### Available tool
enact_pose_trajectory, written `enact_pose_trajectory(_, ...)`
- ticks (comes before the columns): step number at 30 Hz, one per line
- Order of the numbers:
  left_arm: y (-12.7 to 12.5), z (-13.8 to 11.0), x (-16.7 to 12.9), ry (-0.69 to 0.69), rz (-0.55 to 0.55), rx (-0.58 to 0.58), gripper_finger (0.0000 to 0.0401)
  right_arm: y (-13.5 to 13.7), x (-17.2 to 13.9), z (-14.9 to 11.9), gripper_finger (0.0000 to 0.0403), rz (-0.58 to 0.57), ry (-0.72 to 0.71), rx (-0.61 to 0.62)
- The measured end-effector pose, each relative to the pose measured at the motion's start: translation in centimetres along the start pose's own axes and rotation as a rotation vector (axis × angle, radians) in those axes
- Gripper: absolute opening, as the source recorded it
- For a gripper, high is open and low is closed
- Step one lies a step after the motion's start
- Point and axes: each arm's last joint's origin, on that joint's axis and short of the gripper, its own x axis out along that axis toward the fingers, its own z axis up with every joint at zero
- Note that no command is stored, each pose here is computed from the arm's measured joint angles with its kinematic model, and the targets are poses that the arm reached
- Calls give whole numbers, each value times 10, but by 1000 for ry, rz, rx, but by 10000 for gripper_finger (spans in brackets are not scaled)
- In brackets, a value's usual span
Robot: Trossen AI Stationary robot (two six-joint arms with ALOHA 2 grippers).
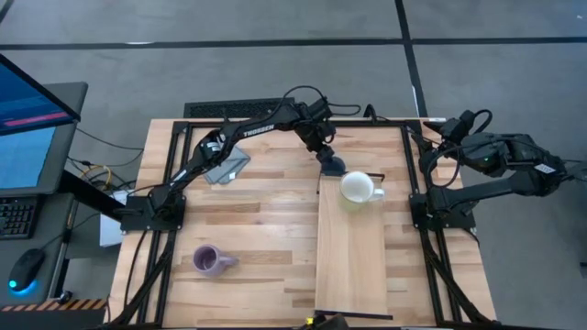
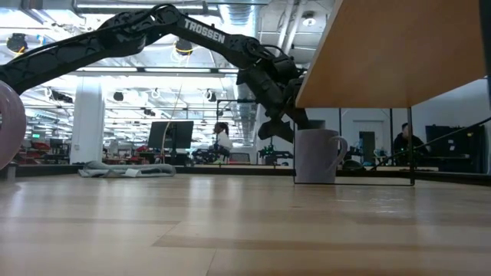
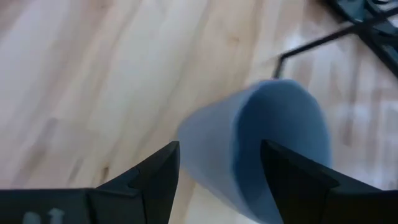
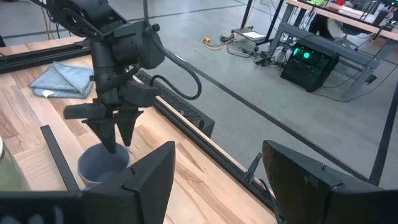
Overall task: Stack small to large cups/mugs on shelf
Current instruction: Put the violet mug on the shelf
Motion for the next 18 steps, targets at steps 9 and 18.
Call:
enact_pose_trajectory(9,-1,0,0,4,-52,33,215,0,0,0,265,0,0,0)
enact_pose_trajectory(18,-2,0,0,7,-74,57,215,0,0,0,265,0,0,0)
